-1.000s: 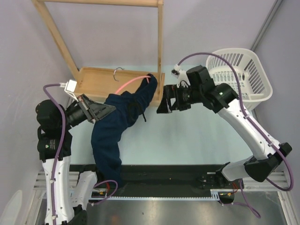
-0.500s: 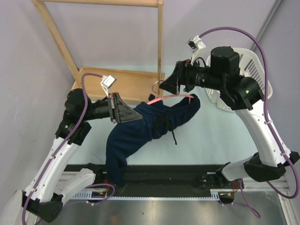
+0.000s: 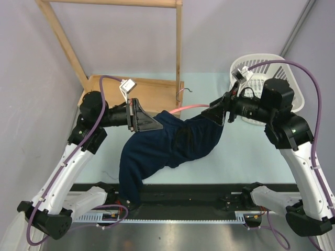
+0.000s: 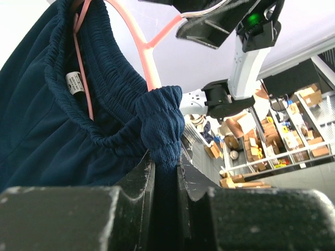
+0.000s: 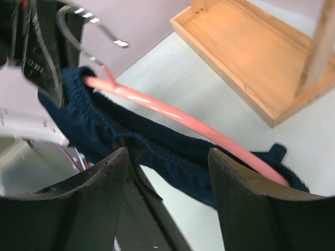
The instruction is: Remove the shorts from the hanger
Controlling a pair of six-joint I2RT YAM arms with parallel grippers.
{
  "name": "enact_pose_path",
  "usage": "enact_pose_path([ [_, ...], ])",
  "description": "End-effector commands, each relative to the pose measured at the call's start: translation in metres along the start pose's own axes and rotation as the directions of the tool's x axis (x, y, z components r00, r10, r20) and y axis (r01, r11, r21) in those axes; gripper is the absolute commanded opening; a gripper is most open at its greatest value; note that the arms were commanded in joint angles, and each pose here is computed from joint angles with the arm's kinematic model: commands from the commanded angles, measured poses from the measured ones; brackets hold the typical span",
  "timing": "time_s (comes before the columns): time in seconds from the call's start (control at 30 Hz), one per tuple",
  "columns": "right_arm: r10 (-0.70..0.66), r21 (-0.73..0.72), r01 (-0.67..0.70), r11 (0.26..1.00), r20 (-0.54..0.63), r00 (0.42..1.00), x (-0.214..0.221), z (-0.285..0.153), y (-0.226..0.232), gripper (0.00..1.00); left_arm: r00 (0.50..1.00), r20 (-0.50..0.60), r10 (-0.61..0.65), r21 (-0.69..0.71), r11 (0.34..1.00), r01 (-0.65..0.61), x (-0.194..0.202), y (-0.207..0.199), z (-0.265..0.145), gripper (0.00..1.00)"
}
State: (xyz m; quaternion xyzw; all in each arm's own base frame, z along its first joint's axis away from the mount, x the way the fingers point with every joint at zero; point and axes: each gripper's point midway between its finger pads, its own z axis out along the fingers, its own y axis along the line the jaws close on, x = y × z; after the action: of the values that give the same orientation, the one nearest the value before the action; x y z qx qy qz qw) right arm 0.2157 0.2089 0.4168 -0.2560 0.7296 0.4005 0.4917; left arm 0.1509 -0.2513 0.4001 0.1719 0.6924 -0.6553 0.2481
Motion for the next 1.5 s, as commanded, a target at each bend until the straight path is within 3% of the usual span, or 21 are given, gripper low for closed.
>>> enact_pose_path([
  [0.0,-0.183,-0.117,0.183,0.976,0.016,0.983,0.001,0.01,0.014,0.66,0.99,0.003,0.144,0.116,0.983,-0.143,-0.008,-0.037,-0.003,0.0],
  [0.5,-0.362,0.039,0.364,0.93,-0.065,0.93,0.013,0.034,-0.03,0.7,0.989,-0.052,0.141,0.153,0.979,-0.131,0.005,-0.034,-0.005,0.0],
  [0.67,-0.406,0.149,0.403,0.903,-0.011,0.914,-0.01,0.03,-0.042,0.73,0.989,-0.059,0.138,0.152,0.98,-0.128,0.004,-0.033,-0.004,0.0],
  [0.87,-0.405,0.079,0.409,0.909,-0.059,0.913,0.009,0.045,-0.043,0.7,0.988,-0.065,0.139,0.154,0.98,-0.128,-0.002,-0.032,-0.001,0.0],
  [0.93,-0.41,0.031,0.412,0.911,-0.055,0.91,0.014,0.05,-0.038,0.64,0.988,-0.067,0.141,0.156,0.979,-0.129,-0.004,-0.031,0.001,0.0],
  [1.0,-0.446,-0.026,0.446,0.895,-0.056,0.893,0.02,0.056,-0.034,0.51,0.987,-0.065,0.147,0.157,0.978,-0.135,-0.006,-0.032,0.002,0.0],
  [1.07,-0.442,-0.012,0.443,0.897,-0.054,0.895,0.018,0.062,-0.038,0.45,0.987,-0.065,0.144,0.153,0.979,-0.133,-0.011,-0.031,0.004,0.0],
  [1.17,-0.424,0.021,0.425,0.905,-0.049,0.905,0.015,0.07,-0.045,0.28,0.99,-0.068,0.126,0.118,0.986,-0.117,-0.017,-0.022,0.009,0.0],
  [1.2,-0.426,0.026,0.427,0.904,-0.044,0.904,0.013,0.07,-0.046,0.18,0.987,-0.052,0.154,0.099,0.984,-0.149,-0.021,-0.019,0.01,0.0],
  [1.27,-0.439,0.03,0.44,0.897,-0.026,0.898,0.008,0.07,-0.044,0.06,0.991,-0.058,0.124,0.036,0.992,-0.122,-0.025,-0.011,0.011,0.07],
  [1.33,-0.461,0.036,0.461,0.887,-0.019,0.887,0.005,0.068,-0.044,0.0,0.986,-0.032,0.165,-0.042,0.985,-0.166,-0.034,0.001,0.013,0.2],
  [1.4,-0.474,0.05,0.474,0.879,-0.02,0.88,0.003,0.064,-0.045,0.0,0.979,-0.024,0.2,-0.111,0.973,-0.202,-0.042,0.004,0.01,0.37],
  [1.47,-0.497,0.051,0.498,0.866,-0.023,0.867,0.003,0.06,-0.044,0.0,0.968,0.014,0.251,-0.181,0.953,-0.245,-0.055,0.003,0.006,0.47],
])
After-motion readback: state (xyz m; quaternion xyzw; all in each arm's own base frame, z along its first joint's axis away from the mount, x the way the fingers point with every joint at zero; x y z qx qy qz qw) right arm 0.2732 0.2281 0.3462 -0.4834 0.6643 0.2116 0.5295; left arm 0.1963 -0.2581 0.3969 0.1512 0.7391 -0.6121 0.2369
